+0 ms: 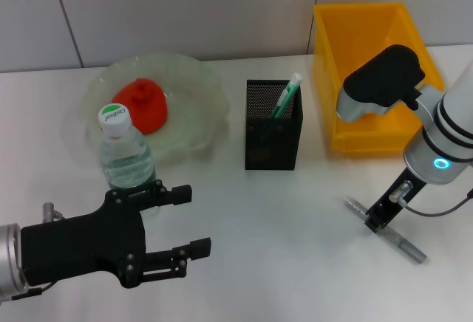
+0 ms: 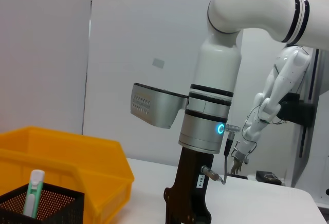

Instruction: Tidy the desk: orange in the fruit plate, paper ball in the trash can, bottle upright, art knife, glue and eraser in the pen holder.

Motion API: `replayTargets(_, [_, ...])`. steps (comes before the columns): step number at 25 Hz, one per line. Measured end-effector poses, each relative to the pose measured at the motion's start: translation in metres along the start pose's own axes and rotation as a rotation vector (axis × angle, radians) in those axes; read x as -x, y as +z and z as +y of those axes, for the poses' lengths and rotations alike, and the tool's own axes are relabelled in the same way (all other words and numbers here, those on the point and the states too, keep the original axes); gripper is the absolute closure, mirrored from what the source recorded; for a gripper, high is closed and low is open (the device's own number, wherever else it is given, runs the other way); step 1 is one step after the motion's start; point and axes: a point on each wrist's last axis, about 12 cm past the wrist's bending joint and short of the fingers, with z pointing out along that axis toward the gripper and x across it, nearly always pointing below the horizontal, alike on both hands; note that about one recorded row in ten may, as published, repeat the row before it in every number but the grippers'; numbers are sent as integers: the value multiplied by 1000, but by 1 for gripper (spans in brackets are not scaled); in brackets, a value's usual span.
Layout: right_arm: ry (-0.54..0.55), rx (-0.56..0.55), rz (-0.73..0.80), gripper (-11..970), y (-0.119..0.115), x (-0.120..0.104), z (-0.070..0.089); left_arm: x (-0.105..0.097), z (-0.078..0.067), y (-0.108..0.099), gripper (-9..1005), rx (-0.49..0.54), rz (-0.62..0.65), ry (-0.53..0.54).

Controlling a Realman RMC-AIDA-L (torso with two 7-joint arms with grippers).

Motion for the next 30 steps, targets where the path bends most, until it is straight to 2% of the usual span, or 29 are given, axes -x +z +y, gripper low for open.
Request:
replayTargets(5, [3,1,2,782,0,0,0,0,0,0,207,-1,0,0])
replayTargets(19, [0,13,8,828,-4,0,3,0,-1,0,207,-5,-6,0])
replayTargets(25, [-10,25,-26,832,-17,2,6,1,-1,0,207,-7,-7,-1])
replayTargets(30, [-28,2,-87,834,-44,6,8,1,-1,0,207,-9,-10,-2])
